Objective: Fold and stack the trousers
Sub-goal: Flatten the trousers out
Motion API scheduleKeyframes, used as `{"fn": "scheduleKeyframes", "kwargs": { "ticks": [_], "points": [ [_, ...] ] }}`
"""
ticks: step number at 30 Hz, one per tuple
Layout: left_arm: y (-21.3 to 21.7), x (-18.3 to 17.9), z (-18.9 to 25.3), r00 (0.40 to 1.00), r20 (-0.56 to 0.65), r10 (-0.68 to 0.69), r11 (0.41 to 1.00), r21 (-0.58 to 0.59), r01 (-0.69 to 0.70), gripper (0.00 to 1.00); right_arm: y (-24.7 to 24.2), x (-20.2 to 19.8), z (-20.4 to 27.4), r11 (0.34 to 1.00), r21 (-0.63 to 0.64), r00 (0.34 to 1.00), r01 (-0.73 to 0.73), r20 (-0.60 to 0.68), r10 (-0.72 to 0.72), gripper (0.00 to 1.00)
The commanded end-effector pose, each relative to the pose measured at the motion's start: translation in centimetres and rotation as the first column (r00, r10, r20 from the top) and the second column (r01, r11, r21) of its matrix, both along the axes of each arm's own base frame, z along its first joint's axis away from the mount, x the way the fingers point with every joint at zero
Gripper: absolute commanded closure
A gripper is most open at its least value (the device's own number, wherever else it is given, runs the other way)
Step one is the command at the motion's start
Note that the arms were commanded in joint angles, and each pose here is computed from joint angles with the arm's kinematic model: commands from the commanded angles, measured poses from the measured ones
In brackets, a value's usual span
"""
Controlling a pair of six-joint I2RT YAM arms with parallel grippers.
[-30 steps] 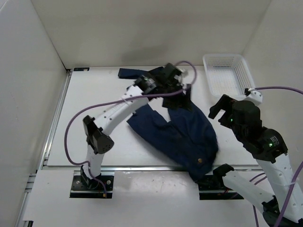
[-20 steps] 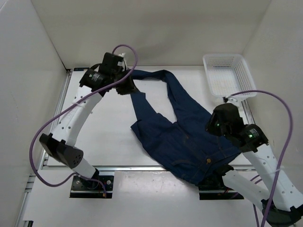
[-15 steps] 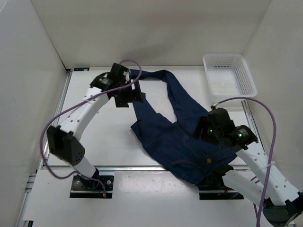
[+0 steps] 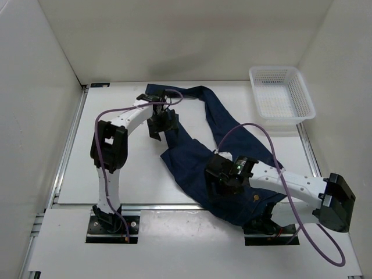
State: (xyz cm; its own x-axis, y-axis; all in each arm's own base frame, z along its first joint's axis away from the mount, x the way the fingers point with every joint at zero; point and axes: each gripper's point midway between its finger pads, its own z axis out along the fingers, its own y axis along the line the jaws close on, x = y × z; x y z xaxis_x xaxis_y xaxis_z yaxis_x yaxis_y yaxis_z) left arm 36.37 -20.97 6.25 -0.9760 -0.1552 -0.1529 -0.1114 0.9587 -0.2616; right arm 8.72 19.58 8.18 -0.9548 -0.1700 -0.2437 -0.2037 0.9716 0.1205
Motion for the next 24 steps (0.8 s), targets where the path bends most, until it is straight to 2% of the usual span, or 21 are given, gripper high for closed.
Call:
{"fn": "scheduleKeyframes", "kwargs": {
  "ticks": [1,4,5,7,9,10,11,12,13,14,16,17,18,22,24],
  "points": [
    [0.0,4.3,0.4,0.997,0.058,0.041,0.999,-0.017,-0.04,0.06,1.2,1.6,0.0,0.999,-0.005,0.998,0.046,0.053,-0.045,0.03],
    [-0.6,5.9,0.2,0.998,0.043,0.041,0.999,-0.01,-0.04,0.06,2.1,0.3,-1.8,0.998,-0.059,1.0,-0.016,0.017,0.017,0.01],
    [-0.8,6.0,-1.2,0.999,0.011,0.038,0.999,-0.006,-0.038,0.09,2.3,0.1,-2.2,0.998,-0.068,1.0,-0.019,0.011,0.019,0.01],
    [-1.4,6.8,-1.1,0.999,0.018,0.035,0.999,-0.02,-0.035,0.2,2.4,0.3,-3.5,0.994,-0.109,1.0,-0.017,0.004,0.018,0.01],
    [-1.4,7.2,-1.3,0.999,0.006,0.039,0.999,-0.034,-0.039,0.38,1.9,0.7,-4.8,0.988,-0.153,1.0,-0.014,0.001,0.015,0.03],
    [-1.0,7.6,-1.4,0.999,0.008,0.05,0.998,-0.035,-0.049,0.68,1.9,1.1,-5.2,0.986,-0.165,1.0,-0.01,0.015,0.013,0.06],
    [-1.2,7.6,-1.3,0.999,0.004,0.046,0.998,-0.046,-0.046,0.84,1.6,1.4,-5.4,0.983,-0.182,1.0,0.001,0.019,0.003,0.15],
    [-0.2,7.9,-1.0,0.998,-0.003,0.068,0.997,-0.043,-0.068,0.9,1.6,1.6,-5.9,0.981,-0.196,1.0,0.002,0.023,0.002,0.21],
    [0.2,8.3,-0.7,0.997,0.006,0.078,0.996,-0.047,-0.078,0.9,1.6,1.9,-5.9,0.982,-0.191,1.0,0.005,0.026,0.0,0.28],
    [0.7,8.5,0.5,0.996,0.022,0.089,0.995,-0.054,-0.088,0.9,1.2,2.1,-6.7,0.979,-0.202,1.0,0.019,0.021,-0.015,0.46],
    [3.5,9.5,2.2,0.987,0.063,0.147,0.989,-0.036,-0.145,0.9,0.0,2.7,-7.4,0.973,-0.225,0.999,0.051,0.011,-0.05,0.68],
    [4.4,10.0,4.5,0.98,0.107,0.168,0.985,-0.056,-0.163,0.9,-0.7,3.2,-7.6,0.968,-0.24,0.997,0.073,0.02,-0.07,0.91],
    [5.7,10.1,5.6,0.973,0.126,0.193,0.981,-0.052,-0.188,0.9,-0.9,3.6,-7.5,0.97,-0.228,0.996,0.087,0.027,-0.083,1.0],
    [12.5,10.8,11.6,0.921,0.24,0.306,0.952,-0.079,-0.296,0.9,-3.3,7.7,-5.5,0.969,-0.183,0.984,0.169,0.092,-0.154,1.0],
    [14.3,10.3,14.4,0.895,0.287,0.342,0.94,-0.098,-0.328,0.9,-3.5,10.3,-3.5,0.976,-0.153,0.98,0.157,0.149,-0.135,1.0]
  ]
}}
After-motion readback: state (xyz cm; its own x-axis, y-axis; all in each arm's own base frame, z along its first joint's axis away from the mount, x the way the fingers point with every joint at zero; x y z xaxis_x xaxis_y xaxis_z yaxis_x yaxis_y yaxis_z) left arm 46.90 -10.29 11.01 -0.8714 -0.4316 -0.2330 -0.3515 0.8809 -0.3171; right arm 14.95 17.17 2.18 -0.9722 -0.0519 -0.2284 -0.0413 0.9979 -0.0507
